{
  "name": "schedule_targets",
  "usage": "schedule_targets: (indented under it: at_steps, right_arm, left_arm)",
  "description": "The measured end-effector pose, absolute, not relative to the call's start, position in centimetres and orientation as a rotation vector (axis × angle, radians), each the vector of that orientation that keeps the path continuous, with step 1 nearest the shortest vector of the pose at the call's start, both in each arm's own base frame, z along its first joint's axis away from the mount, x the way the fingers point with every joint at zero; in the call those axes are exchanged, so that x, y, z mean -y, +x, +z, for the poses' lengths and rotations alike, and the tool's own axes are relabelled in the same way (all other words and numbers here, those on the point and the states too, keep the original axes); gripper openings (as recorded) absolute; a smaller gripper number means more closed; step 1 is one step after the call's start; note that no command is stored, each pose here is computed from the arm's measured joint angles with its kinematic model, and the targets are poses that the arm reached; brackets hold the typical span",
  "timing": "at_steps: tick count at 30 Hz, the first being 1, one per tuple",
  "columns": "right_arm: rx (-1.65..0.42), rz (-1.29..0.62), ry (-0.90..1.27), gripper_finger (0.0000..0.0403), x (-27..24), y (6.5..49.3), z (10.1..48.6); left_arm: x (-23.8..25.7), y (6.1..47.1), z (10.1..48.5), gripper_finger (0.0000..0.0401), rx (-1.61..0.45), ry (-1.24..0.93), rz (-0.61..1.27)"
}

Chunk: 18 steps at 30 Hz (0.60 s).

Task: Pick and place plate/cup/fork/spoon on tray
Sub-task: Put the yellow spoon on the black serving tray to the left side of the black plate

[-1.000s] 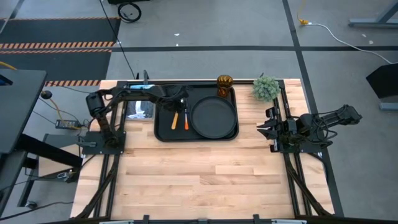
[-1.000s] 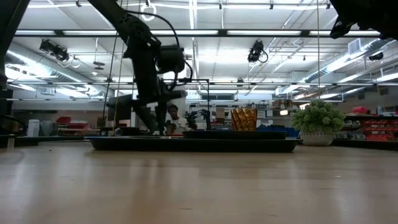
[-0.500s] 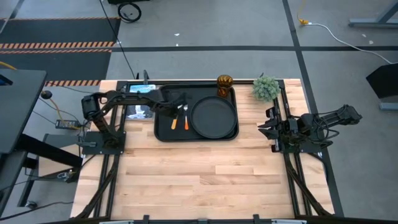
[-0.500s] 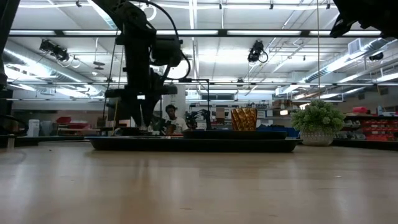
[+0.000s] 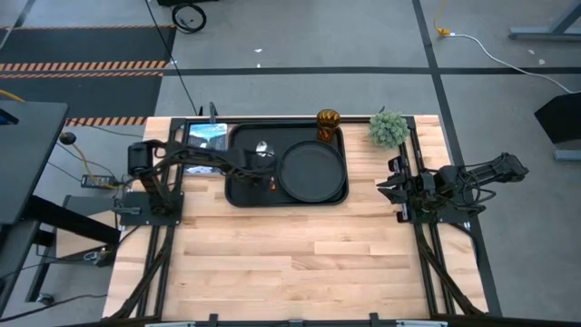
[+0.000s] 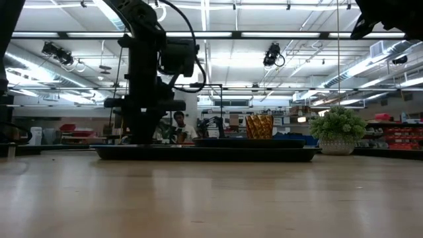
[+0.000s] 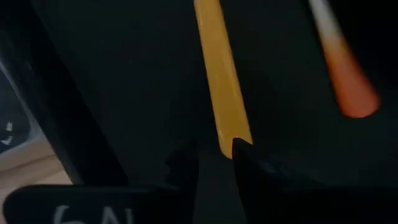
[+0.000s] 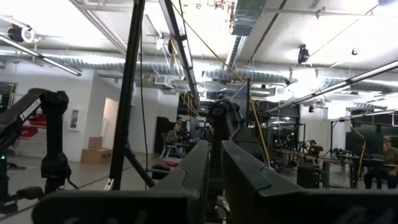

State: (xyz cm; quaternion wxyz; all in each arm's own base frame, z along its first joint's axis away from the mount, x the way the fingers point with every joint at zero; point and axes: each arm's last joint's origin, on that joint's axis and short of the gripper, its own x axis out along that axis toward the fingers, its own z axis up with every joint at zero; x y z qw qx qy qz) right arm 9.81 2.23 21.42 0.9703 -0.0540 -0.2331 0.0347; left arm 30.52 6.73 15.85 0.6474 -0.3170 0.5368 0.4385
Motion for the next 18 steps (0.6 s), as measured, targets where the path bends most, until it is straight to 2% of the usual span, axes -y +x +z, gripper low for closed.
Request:
schedule_targets:
  at_steps: [7,18]
  right_arm:
    - [0.476,0.080,-0.111,0.0050,-2.3,9.8,21.5]
    - [0.475,0.079,-0.111,0.0050,-2.3,9.8,21.4]
  left_arm:
    - [-6.6,30.5,14.6,0.0105,-1.278,-0.704,1.036]
    - [-6.5,31.1,14.0,0.0105,-1.257,-0.693,1.012]
